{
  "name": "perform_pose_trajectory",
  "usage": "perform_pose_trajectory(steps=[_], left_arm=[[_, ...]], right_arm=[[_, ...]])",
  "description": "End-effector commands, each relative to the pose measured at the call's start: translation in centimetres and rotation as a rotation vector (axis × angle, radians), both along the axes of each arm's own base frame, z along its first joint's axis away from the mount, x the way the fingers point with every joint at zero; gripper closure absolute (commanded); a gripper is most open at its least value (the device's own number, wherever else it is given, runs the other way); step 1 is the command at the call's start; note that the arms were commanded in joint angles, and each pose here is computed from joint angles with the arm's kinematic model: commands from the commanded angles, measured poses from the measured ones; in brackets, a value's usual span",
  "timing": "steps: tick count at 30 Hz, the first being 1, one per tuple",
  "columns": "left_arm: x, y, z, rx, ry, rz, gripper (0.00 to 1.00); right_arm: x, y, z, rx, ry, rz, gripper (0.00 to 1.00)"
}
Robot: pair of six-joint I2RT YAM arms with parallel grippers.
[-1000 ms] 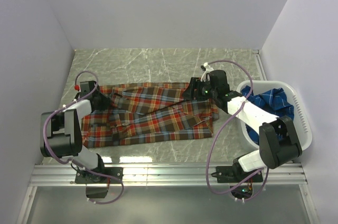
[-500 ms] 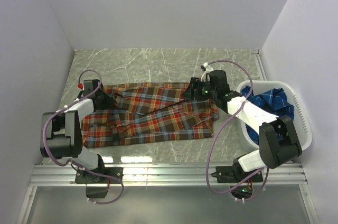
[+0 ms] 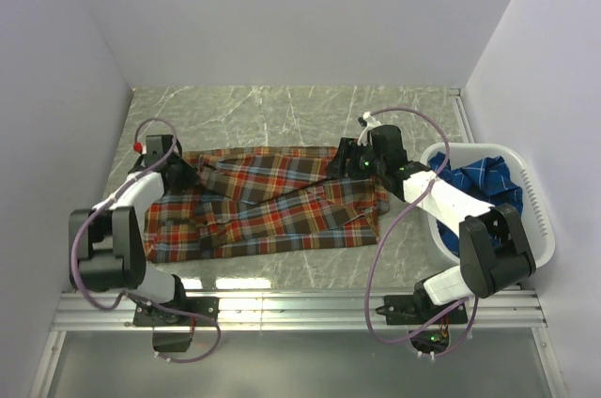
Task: Fold and stack the long sleeve shirts
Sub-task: Fold the shirt
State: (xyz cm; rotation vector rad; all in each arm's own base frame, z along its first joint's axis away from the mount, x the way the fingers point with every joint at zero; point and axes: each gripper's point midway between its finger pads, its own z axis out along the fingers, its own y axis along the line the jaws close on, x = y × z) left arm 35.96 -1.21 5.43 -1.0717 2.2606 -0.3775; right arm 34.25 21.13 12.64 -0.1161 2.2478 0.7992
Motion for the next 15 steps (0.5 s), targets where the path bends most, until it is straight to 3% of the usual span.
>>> perform_pose_trajectory(steps=[1, 7, 15], left_arm=[[1.0, 0.7, 6.4, 0.046, -0.116, 0.018, 1.00], [-0.8, 0.3, 9.8, 0.051, -0.139, -0.013, 0.99], [-2.1, 0.2, 8.9, 0.050, -0.118, -0.018, 0.99]], right_arm=[[1.4, -0.8, 1.4, -0.032, -0.053, -0.071, 0.30], [2.5, -0.4, 1.4, -0.023, -0.021, -0.093, 0.31], [4.3, 0.0, -0.2, -0.038, 0.046, -0.128, 0.32]])
